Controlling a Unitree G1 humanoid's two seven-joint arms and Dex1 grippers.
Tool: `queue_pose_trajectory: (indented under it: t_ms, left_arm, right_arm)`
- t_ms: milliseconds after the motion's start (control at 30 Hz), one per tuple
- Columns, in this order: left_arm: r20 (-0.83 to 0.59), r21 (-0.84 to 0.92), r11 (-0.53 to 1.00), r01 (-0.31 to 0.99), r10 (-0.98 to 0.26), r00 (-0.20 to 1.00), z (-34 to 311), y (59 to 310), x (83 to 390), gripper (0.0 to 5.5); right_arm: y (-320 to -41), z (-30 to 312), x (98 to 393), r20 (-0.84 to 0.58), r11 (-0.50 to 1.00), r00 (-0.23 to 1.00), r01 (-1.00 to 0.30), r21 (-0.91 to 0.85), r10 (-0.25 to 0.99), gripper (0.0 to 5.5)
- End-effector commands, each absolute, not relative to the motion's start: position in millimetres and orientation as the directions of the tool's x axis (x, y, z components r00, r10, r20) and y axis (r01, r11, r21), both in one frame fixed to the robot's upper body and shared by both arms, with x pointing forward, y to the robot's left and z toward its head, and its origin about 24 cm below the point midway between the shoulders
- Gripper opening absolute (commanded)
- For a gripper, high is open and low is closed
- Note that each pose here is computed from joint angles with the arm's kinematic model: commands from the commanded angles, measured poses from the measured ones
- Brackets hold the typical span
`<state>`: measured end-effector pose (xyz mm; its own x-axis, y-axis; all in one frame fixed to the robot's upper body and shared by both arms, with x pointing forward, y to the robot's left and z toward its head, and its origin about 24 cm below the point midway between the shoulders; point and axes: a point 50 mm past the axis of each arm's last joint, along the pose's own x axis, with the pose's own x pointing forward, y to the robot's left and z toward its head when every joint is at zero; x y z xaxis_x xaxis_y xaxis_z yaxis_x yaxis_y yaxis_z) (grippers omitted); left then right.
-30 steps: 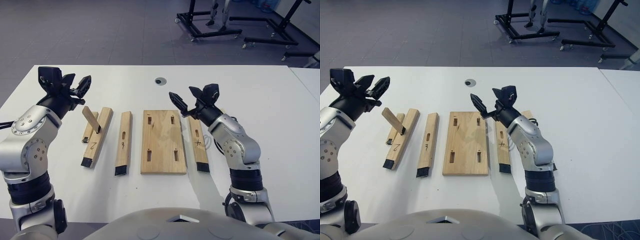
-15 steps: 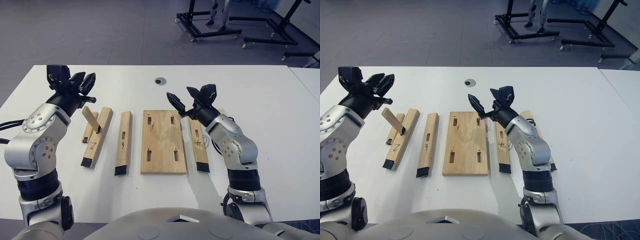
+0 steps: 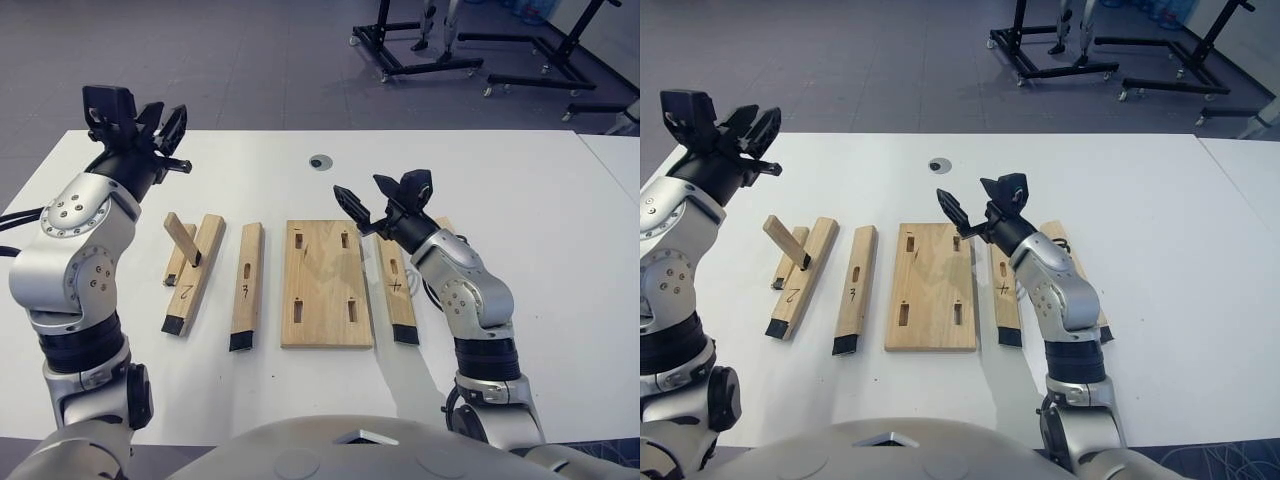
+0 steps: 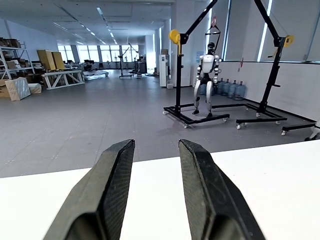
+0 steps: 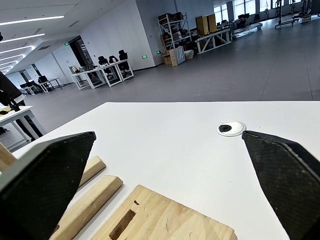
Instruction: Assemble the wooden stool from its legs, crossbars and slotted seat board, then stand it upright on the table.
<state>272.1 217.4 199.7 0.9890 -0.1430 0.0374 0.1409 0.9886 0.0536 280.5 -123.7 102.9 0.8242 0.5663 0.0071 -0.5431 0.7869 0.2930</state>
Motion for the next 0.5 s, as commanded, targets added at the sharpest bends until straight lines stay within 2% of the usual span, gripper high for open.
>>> queue_pose_trajectory:
  t_ms: [33,133,233,300,333,400,500]
  left_arm:
    - [-0.012,0.02,0.992,0.123,-0.123,0.992,177,218,270,1.63]
    - [-0.078,-0.015,0.994,0.107,-0.107,0.991,146,217,269,1.63]
    - [-0.222,-0.032,0.996,0.087,-0.092,0.971,89,221,267,1.63]
    - [-0.27,-0.041,0.995,0.093,-0.101,0.958,63,220,262,1.63]
    - [-0.261,-0.056,0.995,0.088,-0.099,0.96,61,218,263,1.63]
    - [-0.19,-0.07,0.993,0.091,-0.103,0.976,77,215,271,1.63]
    - [-0.005,-0.087,0.989,0.123,-0.124,0.992,138,211,284,1.63]
  right_arm:
    - [-125,106,281,-0.002,0.782,0.813,-0.559,0.278,0.582,5.4]
    - [-126,107,280,-0.014,0.776,0.804,-0.569,0.274,0.595,5.4]
    - [-127,106,280,-0.025,0.77,0.797,-0.575,0.276,0.604,5.4]
    - [-127,106,280,-0.032,0.767,0.792,-0.58,0.277,0.61,5.4]
    - [-127,107,280,-0.033,0.765,0.79,-0.582,0.276,0.613,5.4]
    - [-127,109,281,-0.027,0.763,0.789,-0.585,0.276,0.614,5.4]
    - [-126,112,281,-0.02,0.763,0.79,-0.586,0.273,0.613,5.4]
